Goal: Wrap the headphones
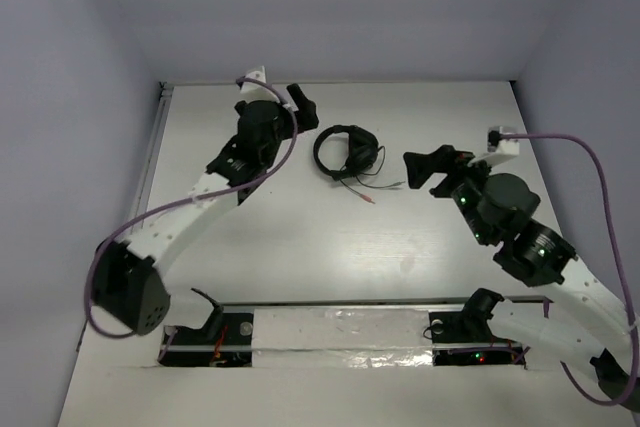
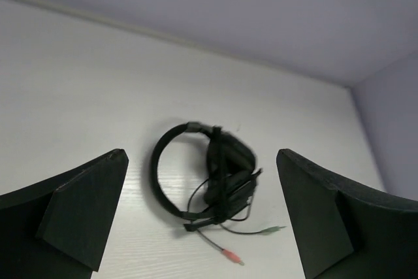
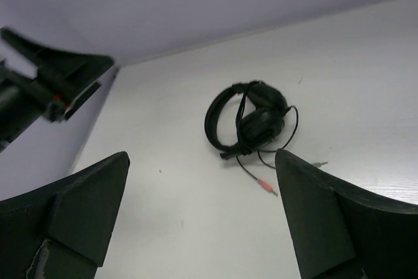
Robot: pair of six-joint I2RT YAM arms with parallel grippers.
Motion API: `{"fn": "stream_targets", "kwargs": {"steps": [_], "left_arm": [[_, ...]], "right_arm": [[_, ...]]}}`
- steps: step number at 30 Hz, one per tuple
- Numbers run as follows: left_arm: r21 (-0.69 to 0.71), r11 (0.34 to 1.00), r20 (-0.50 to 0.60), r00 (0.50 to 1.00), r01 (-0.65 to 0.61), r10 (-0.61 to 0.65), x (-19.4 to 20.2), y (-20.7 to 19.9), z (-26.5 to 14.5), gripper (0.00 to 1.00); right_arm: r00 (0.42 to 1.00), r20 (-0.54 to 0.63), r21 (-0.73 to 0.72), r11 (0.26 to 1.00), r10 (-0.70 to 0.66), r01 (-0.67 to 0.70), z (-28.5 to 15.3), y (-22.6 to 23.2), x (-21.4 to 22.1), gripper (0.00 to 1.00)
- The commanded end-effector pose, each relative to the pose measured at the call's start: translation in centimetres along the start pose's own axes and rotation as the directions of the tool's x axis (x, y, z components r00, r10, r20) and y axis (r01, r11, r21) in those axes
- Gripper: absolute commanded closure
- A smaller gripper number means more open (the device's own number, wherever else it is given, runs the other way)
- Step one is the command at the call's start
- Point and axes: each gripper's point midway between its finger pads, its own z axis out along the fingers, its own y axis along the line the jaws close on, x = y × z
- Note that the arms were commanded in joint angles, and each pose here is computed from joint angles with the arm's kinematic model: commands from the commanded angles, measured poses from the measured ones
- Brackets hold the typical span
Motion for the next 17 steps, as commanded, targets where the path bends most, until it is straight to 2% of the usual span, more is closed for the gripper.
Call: {"fn": "stream_targets", "kwargs": {"steps": [1,2,4,10,17], "left_arm": [[0.078,0.996,0.103,0.993,0.044,-0.052,-4.2,-1.1,-4.5,0.01],[0.119,0.992,0.144,0.987,0.051,-0.068,-6.2,-1.7,-7.0,0.01],[0.128,0.991,0.169,0.983,0.047,-0.068,-7.7,-1.1,-9.9,0.01],[0.106,0.994,0.208,0.977,0.031,-0.053,-9.4,1.4,-15.5,0.01],[0.110,0.994,0.199,0.980,0.004,-0.026,-8.5,2.3,-16.6,0.01]], "right_arm": [[0.979,0.195,0.035,0.997,0.058,-0.066,-3.1,-1.0,-6.8,0.00],[0.974,0.218,0.038,0.997,0.060,-0.070,-3.7,-1.3,-7.6,0.00],[0.961,0.269,0.041,0.996,0.070,-0.084,-5.2,-2.1,-9.2,0.00],[0.949,0.299,0.012,0.995,0.096,-0.104,-7.0,-2.7,-10.1,0.00],[0.962,0.260,0.007,0.996,0.087,-0.092,-6.1,-2.2,-9.0,0.00]]}}
